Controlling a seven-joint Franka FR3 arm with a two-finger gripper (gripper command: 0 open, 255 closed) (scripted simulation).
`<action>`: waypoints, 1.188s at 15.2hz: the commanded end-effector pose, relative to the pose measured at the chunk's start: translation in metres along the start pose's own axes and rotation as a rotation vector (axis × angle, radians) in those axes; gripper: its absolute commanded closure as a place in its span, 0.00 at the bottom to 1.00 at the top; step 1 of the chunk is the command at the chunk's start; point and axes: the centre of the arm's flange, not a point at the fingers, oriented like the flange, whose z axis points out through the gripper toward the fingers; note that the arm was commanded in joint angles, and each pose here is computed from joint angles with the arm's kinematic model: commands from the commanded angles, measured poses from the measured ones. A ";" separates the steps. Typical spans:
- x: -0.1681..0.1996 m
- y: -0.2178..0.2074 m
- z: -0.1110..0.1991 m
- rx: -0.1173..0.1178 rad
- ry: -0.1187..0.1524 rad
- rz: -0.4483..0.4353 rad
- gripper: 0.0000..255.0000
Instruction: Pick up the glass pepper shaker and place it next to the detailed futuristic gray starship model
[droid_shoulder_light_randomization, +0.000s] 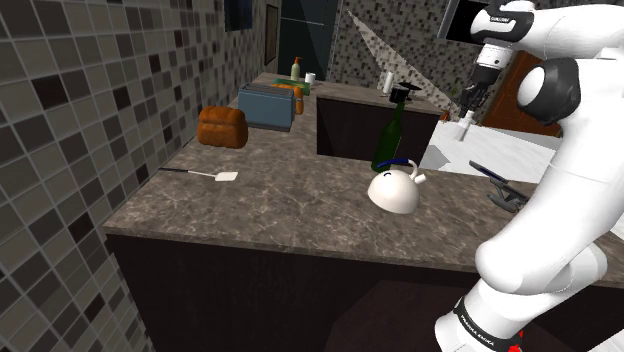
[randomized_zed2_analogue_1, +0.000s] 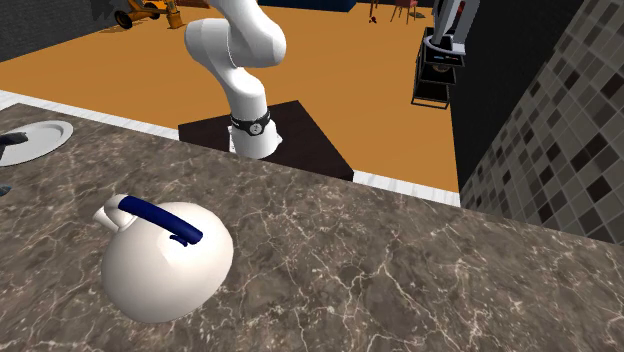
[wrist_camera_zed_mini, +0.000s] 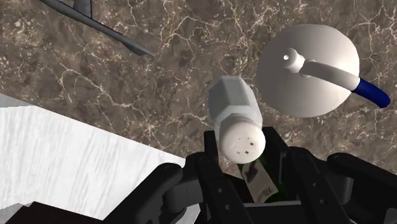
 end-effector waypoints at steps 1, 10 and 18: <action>-0.007 0.027 0.000 0.000 -0.001 -0.002 1.00; -0.023 0.091 0.017 0.000 -0.001 -0.002 1.00; -0.022 0.094 0.059 0.000 -0.001 -0.002 1.00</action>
